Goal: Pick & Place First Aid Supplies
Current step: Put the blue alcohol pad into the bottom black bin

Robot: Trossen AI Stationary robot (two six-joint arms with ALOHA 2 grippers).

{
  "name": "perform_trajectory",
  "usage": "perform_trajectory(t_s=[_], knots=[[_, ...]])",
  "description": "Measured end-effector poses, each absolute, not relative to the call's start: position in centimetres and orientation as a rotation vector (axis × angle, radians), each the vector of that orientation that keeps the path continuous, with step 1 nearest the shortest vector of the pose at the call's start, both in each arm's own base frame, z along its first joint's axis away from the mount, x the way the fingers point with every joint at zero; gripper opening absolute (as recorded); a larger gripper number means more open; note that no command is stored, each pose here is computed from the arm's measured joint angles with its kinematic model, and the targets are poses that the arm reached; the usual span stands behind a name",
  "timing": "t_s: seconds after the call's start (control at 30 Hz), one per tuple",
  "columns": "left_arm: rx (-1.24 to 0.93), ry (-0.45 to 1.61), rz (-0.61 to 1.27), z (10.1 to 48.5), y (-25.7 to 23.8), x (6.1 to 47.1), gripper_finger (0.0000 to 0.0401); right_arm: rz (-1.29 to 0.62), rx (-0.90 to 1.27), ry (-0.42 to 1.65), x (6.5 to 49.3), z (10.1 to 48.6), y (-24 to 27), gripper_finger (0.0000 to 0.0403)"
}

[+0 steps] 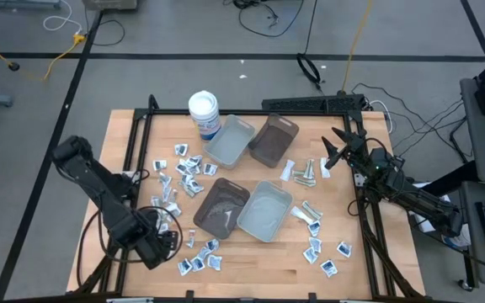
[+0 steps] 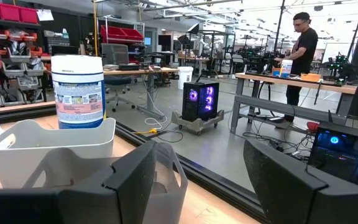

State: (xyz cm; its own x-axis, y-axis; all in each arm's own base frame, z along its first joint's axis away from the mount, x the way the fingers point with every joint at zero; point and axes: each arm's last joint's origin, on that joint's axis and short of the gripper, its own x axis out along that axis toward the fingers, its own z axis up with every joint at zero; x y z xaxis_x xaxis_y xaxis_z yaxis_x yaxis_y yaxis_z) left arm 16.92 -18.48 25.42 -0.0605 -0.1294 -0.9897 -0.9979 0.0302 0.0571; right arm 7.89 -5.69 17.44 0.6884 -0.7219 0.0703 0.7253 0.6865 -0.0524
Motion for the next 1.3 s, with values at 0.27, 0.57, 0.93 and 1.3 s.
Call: perform_trajectory(t_s=[0.27,0.57,0.93,1.3], knots=[[-1.176,1.377,1.218,23.2,-19.6,17.9,0.0353,-0.81,-0.078,-0.045,7.9,17.4,-5.7,0.0238],[-1.055,1.451,1.282,20.3,-20.0,19.4,0.0353,-0.81,-0.078,-0.045,7.9,17.4,-5.7,0.0238],[-0.971,1.451,1.364,16.2,-20.7,21.0,0.0353,-0.81,-0.078,-0.045,7.9,17.4,-5.7,0.0238],[-0.939,1.428,1.358,14.9,-20.9,21.5,0.0353,-0.811,-0.078,-0.045,7.9,17.4,-5.7,0.0238]])
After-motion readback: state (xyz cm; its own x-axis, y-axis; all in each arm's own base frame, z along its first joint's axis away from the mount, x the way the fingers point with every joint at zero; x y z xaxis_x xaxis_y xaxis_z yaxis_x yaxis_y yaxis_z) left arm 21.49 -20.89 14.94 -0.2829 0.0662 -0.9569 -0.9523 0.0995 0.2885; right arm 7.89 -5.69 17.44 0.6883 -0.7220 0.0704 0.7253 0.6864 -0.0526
